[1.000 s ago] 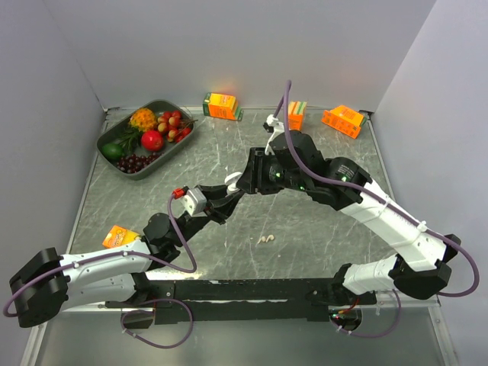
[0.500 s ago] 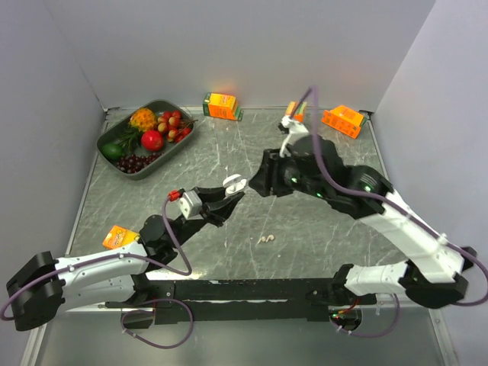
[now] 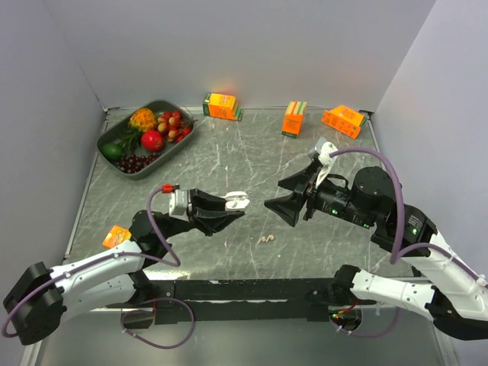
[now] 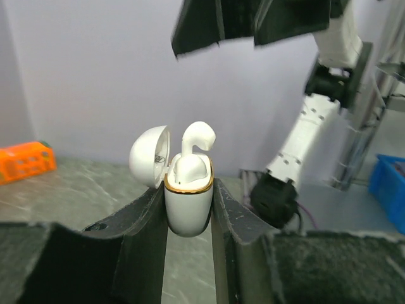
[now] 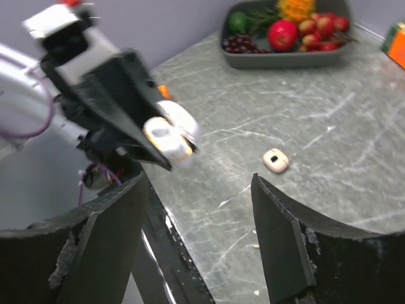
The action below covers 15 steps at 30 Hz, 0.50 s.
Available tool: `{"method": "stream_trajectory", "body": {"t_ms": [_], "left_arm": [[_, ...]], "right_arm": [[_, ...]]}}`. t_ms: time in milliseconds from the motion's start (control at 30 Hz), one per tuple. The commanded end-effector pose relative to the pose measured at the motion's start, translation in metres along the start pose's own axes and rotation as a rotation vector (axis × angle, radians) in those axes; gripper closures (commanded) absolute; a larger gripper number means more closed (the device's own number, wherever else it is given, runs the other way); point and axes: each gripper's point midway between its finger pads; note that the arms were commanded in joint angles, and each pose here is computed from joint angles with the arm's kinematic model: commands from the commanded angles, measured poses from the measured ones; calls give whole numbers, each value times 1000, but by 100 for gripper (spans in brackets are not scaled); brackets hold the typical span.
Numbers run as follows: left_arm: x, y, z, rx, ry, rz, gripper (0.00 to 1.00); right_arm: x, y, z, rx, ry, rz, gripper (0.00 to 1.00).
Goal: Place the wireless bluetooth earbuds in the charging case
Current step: Adjust the earbud with the charging case.
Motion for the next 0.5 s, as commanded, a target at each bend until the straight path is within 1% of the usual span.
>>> {"method": "stream_trajectory", "body": {"t_ms": [0, 167, 467], "left_arm": [[7, -28, 15, -89, -26, -197, 99], [14, -28, 15, -93, -37, -219, 99], [15, -26, 15, -90, -37, -214, 99]], "right_arm": [[5, 22, 11, -135, -15, 135, 26], [14, 12, 0, -132, 16, 96, 28], [16, -5, -13, -136, 42, 27, 27]]}}
Point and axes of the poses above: each gripper's point midway between its finger pads, its own x axis out along the fingers, its own y axis along the line the jaws close on, z = x × y, and after that the axes turned 10 degrees about x, right-handed
